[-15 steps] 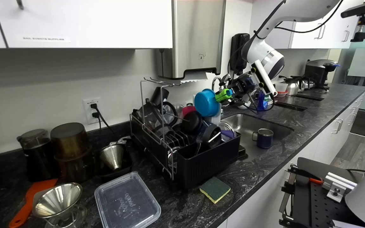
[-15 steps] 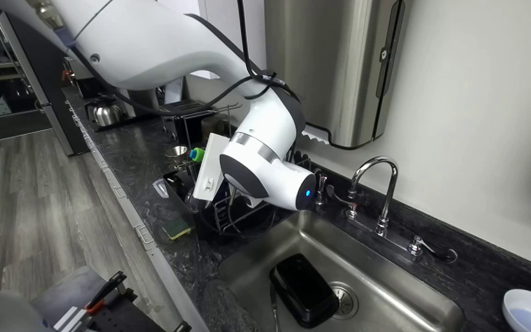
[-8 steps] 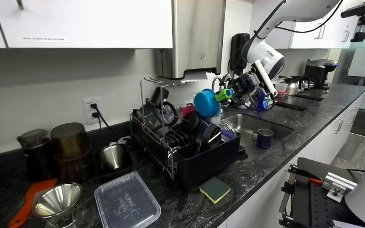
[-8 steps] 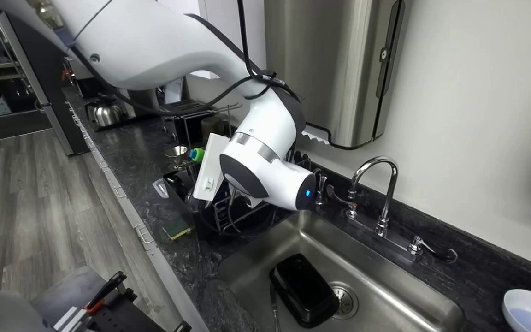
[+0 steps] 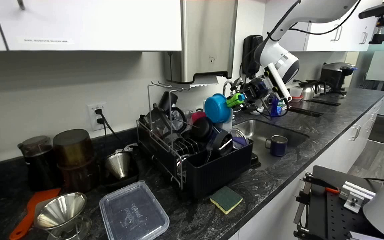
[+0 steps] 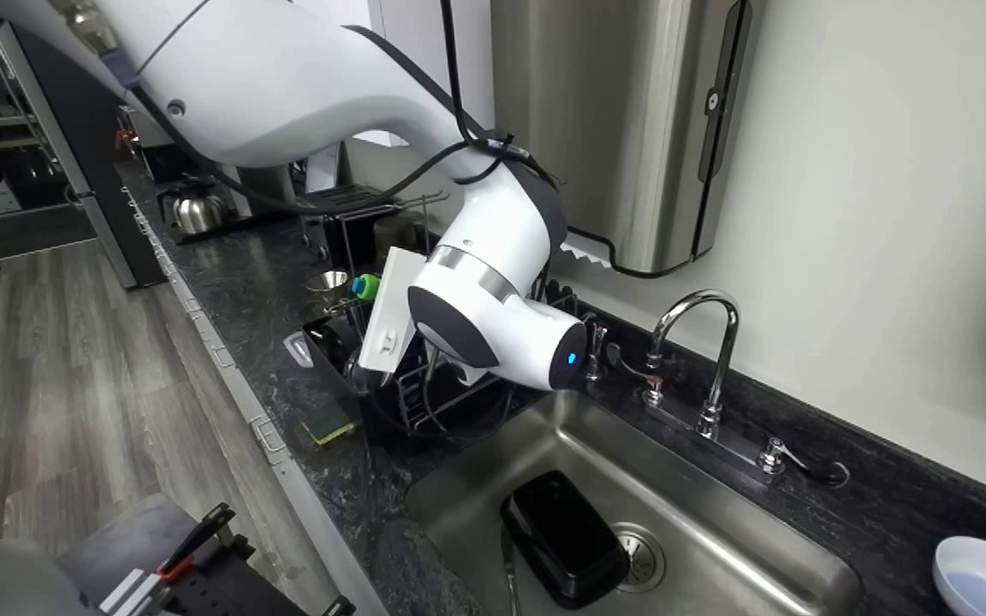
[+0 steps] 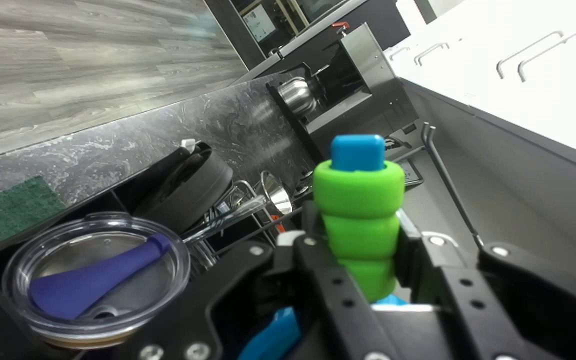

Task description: Put the blue pan on the the dish dryer

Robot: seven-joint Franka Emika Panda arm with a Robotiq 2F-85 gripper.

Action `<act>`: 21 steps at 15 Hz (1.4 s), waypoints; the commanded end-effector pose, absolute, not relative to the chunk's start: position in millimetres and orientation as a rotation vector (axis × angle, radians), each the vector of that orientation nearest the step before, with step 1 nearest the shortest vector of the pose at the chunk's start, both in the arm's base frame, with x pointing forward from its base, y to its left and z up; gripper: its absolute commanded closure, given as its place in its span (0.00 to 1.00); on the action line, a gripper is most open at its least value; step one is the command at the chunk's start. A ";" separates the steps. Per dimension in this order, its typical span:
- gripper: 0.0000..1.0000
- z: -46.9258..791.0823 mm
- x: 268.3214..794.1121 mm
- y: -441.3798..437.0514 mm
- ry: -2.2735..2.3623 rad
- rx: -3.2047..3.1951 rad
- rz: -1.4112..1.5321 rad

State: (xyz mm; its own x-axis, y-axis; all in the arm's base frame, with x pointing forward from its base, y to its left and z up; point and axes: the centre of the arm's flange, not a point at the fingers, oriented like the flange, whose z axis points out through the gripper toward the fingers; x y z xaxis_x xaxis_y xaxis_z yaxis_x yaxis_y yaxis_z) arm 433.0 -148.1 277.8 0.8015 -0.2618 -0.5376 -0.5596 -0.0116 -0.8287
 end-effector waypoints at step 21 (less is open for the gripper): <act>0.00 273.0 425.1 -146.2 0.628 -1.667 0.343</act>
